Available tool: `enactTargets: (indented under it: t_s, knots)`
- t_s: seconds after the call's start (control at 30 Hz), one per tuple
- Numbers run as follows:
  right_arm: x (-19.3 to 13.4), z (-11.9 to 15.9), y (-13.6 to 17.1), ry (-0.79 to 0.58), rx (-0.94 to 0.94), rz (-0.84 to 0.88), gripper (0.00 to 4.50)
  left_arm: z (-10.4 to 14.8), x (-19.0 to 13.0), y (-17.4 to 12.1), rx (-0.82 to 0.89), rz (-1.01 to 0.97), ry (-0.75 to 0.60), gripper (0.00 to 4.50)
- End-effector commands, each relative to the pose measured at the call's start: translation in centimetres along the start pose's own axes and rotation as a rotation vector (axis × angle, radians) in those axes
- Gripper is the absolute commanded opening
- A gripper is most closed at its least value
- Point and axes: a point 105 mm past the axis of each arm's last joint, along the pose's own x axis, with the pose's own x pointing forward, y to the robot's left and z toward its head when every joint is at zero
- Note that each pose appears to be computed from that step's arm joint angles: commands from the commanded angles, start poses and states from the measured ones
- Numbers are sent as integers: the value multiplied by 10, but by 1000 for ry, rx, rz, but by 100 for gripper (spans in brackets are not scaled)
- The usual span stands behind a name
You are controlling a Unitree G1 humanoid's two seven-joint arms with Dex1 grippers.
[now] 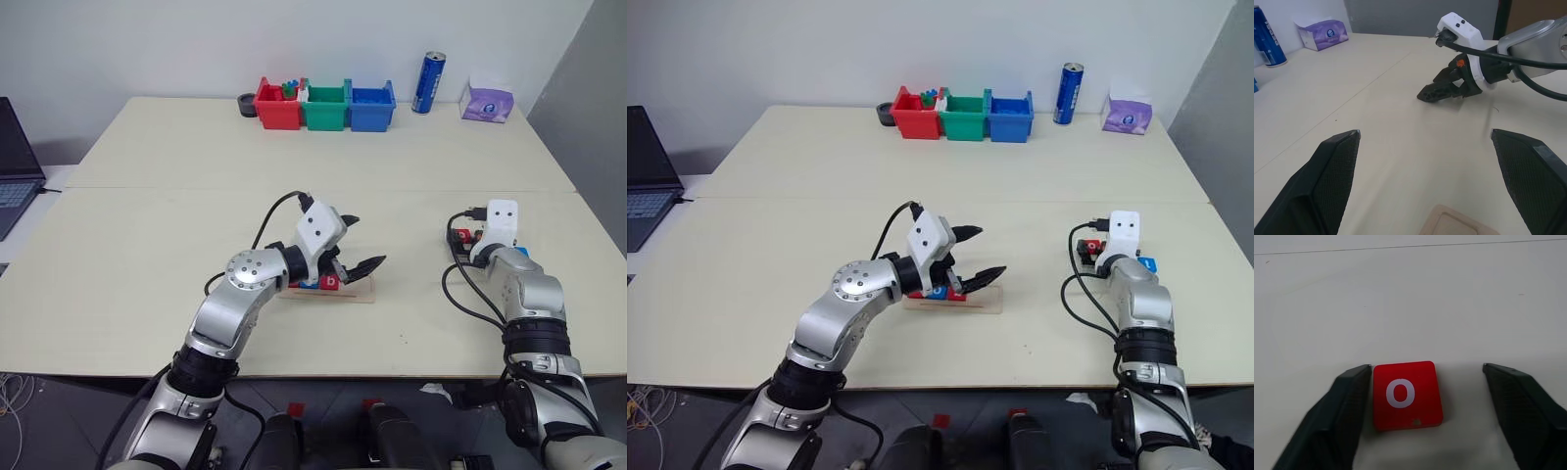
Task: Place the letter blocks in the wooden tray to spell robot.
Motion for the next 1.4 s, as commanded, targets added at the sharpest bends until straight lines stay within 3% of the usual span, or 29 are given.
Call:
enactTargets:
  t_s: [0.03, 0.13, 0.27, 0.37, 0.57, 0.83, 1.0, 1.13, 1.2, 1.3, 1.4]
  knots:
    - [-4, 10, 5, -33, -5, 9, 253, 14, -3, -2, 29, -3, -41, 450]
    - [-8, 10, 12, -34, -10, 20, 145, 13, -3, -2, 27, -8, -42, 450]
    - [-20, 6, 32, 0, -12, 62, 145, 13, -6, -5, 29, -24, -45, 450]
    - [-57, -3, 66, 71, -101, 215, 145, 11, -26, -19, 34, -106, -42, 450]
    - [-123, -38, 92, 288, -125, 376, 145, -3, -65, -35, 14, -202, 27, 450]
    - [-132, -48, 103, 320, -86, 402, 145, -4, -68, -35, -1, -190, 28, 450]
    - [-133, -35, 111, 276, -51, 454, 317, -6, -67, -32, 2, -187, 30, 450]
    - [-126, -9, 105, 207, -15, 461, 447, -8, -69, -29, 3, -184, 35, 450]
    - [-121, 13, 100, 150, 0, 459, 447, -8, -69, -29, 3, -183, 34, 450]
    - [-125, 60, 101, -25, -125, 603, 447, -7, -69, -30, 0, -198, 25, 450]
    - [-138, 63, 102, -100, -329, 824, 447, -7, -69, -34, -8, -228, 15, 450]
